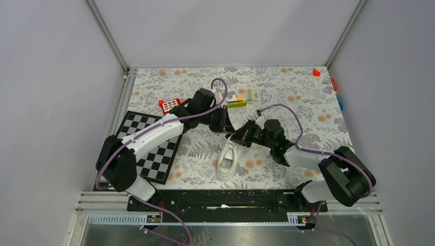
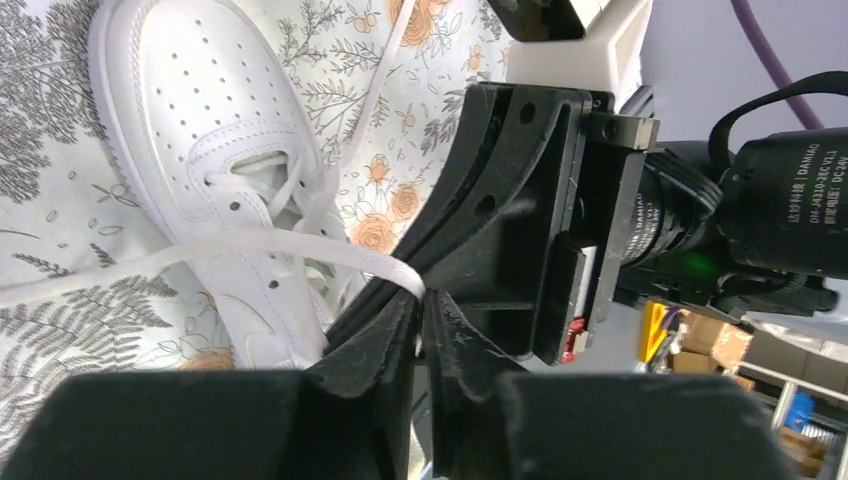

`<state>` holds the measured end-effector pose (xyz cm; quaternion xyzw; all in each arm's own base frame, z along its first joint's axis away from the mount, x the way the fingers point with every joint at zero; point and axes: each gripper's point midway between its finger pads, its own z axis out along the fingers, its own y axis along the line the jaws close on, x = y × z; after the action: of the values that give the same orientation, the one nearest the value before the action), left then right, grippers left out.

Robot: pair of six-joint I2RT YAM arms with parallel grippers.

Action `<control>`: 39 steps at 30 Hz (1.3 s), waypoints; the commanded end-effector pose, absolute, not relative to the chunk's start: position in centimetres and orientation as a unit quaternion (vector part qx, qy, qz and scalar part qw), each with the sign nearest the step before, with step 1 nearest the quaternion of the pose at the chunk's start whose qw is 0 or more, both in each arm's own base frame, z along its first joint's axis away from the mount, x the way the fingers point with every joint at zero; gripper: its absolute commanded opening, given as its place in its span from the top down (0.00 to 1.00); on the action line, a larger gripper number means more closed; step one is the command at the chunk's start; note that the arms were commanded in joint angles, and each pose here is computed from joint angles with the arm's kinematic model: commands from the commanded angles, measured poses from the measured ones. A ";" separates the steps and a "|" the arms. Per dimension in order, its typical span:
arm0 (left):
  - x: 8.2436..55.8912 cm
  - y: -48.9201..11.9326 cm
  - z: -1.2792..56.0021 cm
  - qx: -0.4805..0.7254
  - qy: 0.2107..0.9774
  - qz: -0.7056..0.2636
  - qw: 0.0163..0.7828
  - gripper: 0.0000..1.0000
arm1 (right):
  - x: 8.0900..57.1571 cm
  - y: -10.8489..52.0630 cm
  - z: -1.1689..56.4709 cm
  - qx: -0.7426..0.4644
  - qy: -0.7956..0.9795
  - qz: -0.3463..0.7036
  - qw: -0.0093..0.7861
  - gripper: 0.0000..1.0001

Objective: Tie the shoes
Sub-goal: Cross the shoelace with the shoelace.

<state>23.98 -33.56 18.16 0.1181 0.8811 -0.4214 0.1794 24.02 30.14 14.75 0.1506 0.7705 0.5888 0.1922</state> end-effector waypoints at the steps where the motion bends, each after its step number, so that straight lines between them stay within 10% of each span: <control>1: 25.9 -34.6 20.6 0.130 0.863 -0.435 0.220 0.81 | 23.6 30.4 16.5 0.137 0.742 0.625 0.197 1.00; 16: 26.0 -33.4 21.1 0.169 0.877 -0.389 0.224 0.19 | 23.7 30.9 16.6 0.147 0.715 0.660 0.179 1.00; 39: 22.4 -34.7 25.0 0.194 0.829 -0.485 0.199 0.31 | 23.8 30.8 15.4 0.159 0.710 0.664 0.175 1.00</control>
<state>23.15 -34.36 22.16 0.1749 0.8569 -0.4517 0.1763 23.79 30.71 14.26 0.1737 0.7276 0.6435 0.1623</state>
